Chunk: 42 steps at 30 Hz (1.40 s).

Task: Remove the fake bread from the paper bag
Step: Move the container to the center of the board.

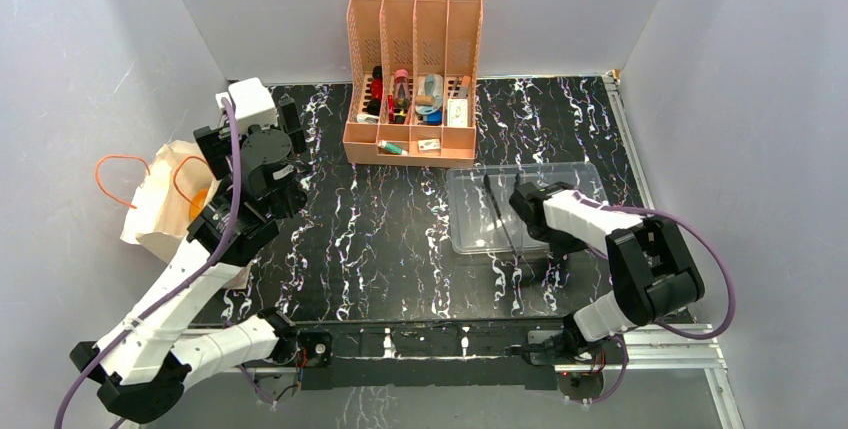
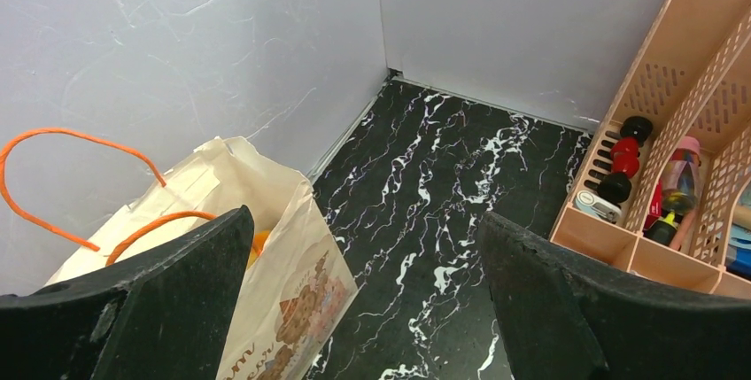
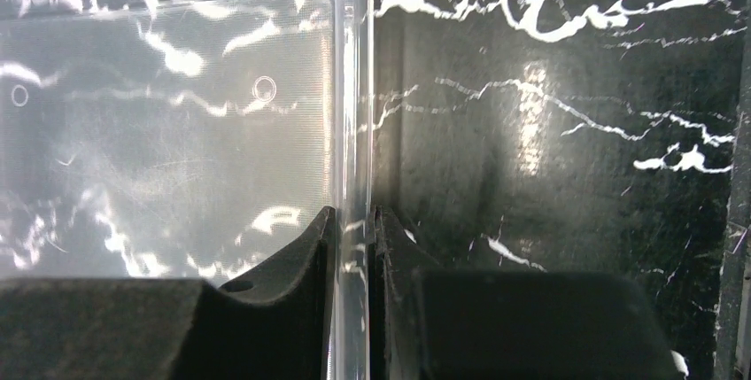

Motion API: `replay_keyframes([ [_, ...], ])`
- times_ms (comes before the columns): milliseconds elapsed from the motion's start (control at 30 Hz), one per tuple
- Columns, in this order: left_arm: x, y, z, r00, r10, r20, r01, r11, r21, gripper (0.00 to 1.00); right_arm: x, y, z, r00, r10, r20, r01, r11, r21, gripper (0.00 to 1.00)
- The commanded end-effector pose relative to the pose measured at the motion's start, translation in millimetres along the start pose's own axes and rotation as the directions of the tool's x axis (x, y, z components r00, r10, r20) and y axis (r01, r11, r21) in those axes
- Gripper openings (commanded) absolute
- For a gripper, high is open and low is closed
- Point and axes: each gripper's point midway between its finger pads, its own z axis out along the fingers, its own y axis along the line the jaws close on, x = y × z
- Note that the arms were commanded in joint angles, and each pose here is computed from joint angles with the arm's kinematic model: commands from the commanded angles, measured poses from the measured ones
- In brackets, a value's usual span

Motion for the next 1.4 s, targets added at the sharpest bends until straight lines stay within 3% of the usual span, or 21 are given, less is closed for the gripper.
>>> replay_keyframes([
  [0, 0.1, 0.7, -0.2, 1.000, -0.006, -0.004, 0.006, 1.000, 0.003, 0.98, -28.3, 4.4, 10.2, 0.992, 0.111, 0.056, -0.111, 0.994, -0.009, 0.00],
  [567, 8.0, -6.0, 1.5, 1.000, 0.026, -0.017, -0.026, 1.000, 0.013, 0.98, -67.7, -15.6, 38.9, 0.977, 0.169, 0.129, -0.176, 0.983, 0.044, 0.00],
  [1033, 9.8, -4.4, -1.5, 0.998, 0.044, -0.045, -0.042, 0.999, 0.034, 0.98, -45.9, 49.4, 49.7, 0.981, 0.177, 0.079, -0.179, 0.984, 0.023, 0.01],
  [1200, 10.4, -10.1, -2.0, 0.997, 0.042, -0.060, -0.039, 0.998, 0.059, 0.98, -46.4, 73.6, 55.7, 0.983, 0.164, 0.080, -0.166, 0.986, 0.024, 0.11],
  [1367, 12.2, -20.7, 0.8, 0.993, 0.054, -0.101, -0.045, 0.995, 0.090, 0.98, -46.1, 85.3, 64.4, 0.990, 0.118, 0.071, -0.121, 0.992, 0.040, 0.37],
])
